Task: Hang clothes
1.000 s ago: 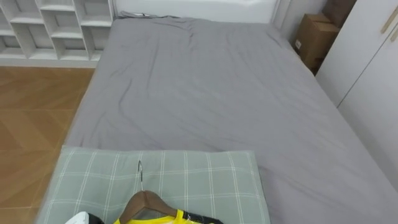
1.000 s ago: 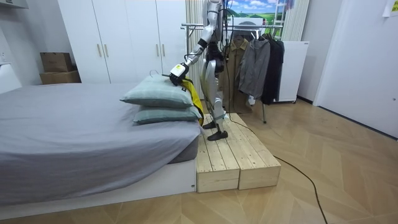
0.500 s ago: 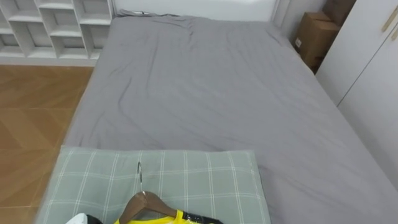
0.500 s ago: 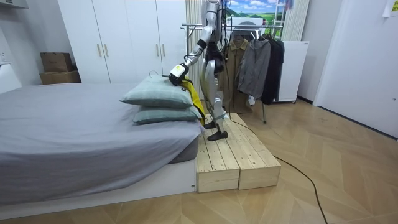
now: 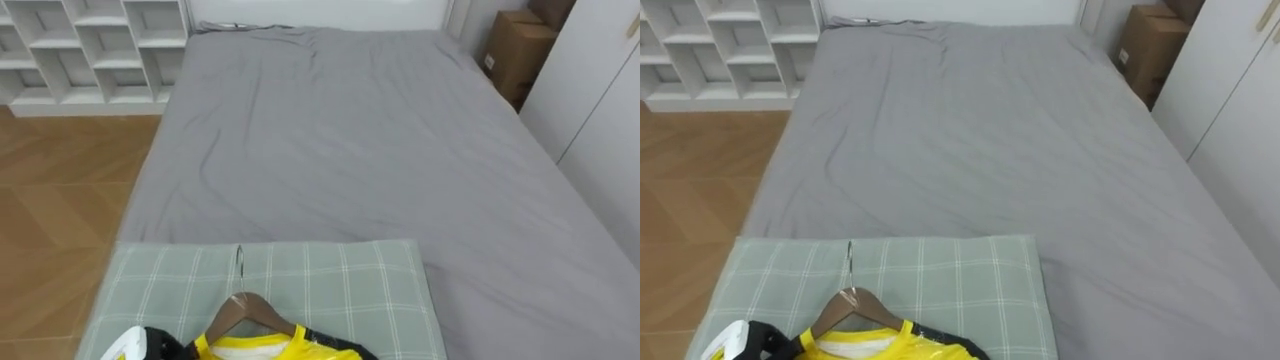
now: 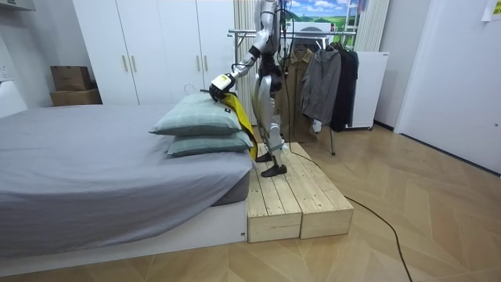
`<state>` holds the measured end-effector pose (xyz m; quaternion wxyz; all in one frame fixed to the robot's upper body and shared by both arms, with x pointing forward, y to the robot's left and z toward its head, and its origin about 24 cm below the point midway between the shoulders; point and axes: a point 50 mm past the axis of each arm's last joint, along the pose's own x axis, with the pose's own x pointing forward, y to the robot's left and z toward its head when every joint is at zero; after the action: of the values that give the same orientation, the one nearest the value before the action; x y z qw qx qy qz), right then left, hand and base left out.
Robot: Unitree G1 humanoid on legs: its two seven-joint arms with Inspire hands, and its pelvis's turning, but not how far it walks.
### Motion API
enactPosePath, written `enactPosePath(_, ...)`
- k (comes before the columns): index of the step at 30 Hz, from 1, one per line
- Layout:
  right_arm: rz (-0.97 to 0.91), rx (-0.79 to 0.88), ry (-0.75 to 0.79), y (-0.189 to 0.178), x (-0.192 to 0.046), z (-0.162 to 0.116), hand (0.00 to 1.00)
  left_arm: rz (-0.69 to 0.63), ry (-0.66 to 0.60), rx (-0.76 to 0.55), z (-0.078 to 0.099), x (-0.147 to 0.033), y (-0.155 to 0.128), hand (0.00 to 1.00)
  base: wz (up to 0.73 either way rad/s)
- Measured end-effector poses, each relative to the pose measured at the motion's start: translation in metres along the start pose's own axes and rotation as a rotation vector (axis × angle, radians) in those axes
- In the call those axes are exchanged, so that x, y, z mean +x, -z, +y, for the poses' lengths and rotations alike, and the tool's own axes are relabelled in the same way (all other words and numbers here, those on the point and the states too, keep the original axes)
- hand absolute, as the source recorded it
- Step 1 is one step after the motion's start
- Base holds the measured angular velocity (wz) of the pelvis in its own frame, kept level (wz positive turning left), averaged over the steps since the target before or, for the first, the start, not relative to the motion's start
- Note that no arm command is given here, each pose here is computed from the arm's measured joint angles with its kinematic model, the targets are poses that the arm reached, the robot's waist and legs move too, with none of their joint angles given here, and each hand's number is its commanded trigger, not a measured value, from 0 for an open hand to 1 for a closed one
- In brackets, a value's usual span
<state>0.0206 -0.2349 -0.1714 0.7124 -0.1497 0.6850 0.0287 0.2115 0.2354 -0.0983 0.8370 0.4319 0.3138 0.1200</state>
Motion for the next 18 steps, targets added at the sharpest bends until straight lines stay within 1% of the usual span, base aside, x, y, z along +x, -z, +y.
enactPosePath(3, 0.021, 0.001, -0.003, 0.003, 0.0, 0.0, 0.0, -0.03, -0.008, -0.022, 0.001, 0.0, -0.008, 1.0, 0.04)
enactPosePath(8, 0.048, 0.002, -0.006, 0.009, 0.0, 0.0, 0.0, -0.058, -0.029, -0.064, 0.004, -0.003, -0.011, 1.0, 0.0)
enactPosePath(15, 0.019, -0.002, 0.0, -0.002, 0.001, -0.003, 0.0, -0.082, -0.049, -0.062, 0.005, -0.003, -0.017, 1.0, 0.03)
enactPosePath(17, 0.01, -0.002, 0.0, -0.004, 0.001, -0.004, 0.0, -0.106, -0.061, -0.074, 0.008, -0.003, -0.022, 1.0, 0.07)
enactPosePath(18, 0.006, -0.003, 0.001, -0.005, 0.001, -0.004, 0.0, -0.141, -0.087, -0.094, 0.012, -0.003, -0.03, 1.0, 0.0)
